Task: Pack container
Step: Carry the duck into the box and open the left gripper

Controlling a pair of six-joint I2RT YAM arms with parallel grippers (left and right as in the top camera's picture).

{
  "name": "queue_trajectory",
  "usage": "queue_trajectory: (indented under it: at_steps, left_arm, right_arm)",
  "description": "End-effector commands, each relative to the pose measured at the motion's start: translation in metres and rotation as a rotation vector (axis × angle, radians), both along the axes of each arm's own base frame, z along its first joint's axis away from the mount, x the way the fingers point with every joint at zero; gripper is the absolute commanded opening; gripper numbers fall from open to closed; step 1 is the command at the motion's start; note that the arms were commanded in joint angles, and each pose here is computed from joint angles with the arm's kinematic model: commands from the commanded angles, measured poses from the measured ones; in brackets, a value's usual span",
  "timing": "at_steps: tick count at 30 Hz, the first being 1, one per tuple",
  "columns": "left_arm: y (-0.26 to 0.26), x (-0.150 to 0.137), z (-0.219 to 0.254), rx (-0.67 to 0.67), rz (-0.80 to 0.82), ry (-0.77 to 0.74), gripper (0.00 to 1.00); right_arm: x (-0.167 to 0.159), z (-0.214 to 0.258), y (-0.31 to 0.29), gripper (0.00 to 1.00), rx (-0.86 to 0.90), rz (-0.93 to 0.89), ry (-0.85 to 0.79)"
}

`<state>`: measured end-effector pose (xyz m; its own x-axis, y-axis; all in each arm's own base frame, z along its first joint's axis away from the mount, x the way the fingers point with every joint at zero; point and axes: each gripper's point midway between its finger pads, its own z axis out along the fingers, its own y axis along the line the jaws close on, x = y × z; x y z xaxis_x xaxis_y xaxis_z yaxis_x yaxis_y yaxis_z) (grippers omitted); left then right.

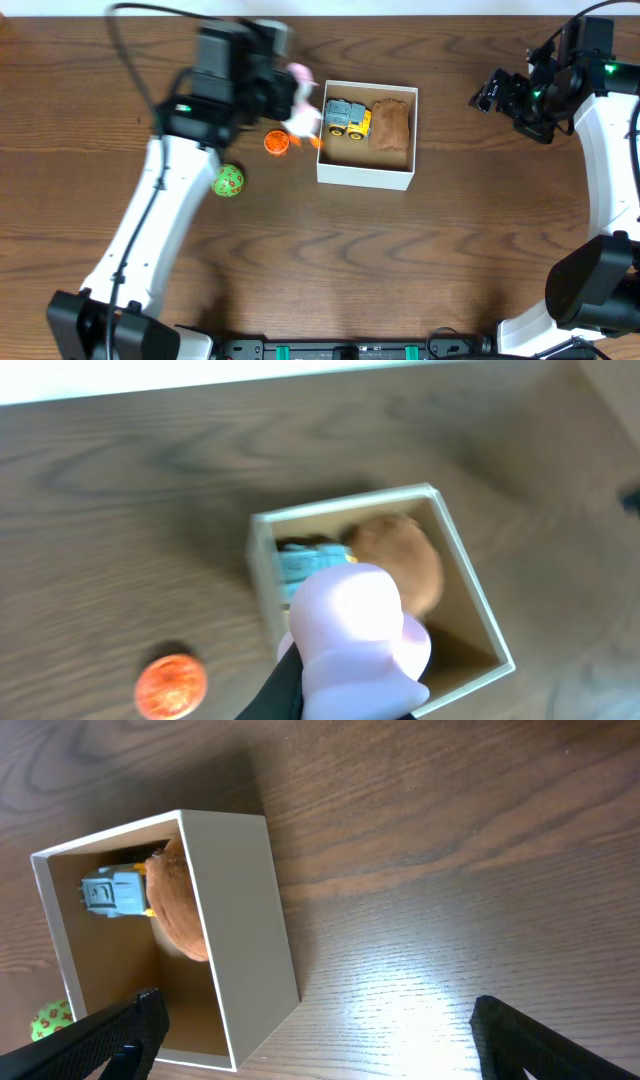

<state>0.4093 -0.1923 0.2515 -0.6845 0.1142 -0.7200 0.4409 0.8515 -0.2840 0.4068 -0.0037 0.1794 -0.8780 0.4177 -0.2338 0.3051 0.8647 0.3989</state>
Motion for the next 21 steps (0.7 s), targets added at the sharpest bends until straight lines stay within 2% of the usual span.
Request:
queue_trajectory:
  at_steps: [1, 4, 10, 13, 14, 21]
  left_arm:
    - [-0.029, -0.004, -0.004, 0.141, -0.085, -0.091, 0.1]
    - [-0.059, -0.009, -0.018, 0.223, -0.164, -0.136, 0.1]
    - [-0.109, -0.009, -0.053, 0.305, -0.343, -0.208, 0.1]
    - [-0.126, -0.005, -0.069, 0.35, -0.421, -0.26, 0.1]
    - [-0.132, -0.004, -0.075, 0.371, -0.455, -0.282, 0.06]
    - [-0.153, -0.01, -0.11, 0.477, -0.62, -0.338, 0.06]
  right_arm:
    - [0.0, -0.002, 0.005, 0.99, 0.005, 0.004, 0.008]
    - [0.0, -0.002, 0.005, 0.99, 0.004, 0.004, 0.005]
    - [0.0, -0.002, 0.005, 0.99, 0.005, 0.004, 0.008]
    - [-0.001, -0.002, 0.005, 0.99, 0.005, 0.004, 0.01]
    - [-0.001, -0.002, 0.006, 0.99, 0.005, 0.005, 0.011]
    - [-0.001, -0.002, 0.005, 0.99, 0.005, 0.004, 0.012]
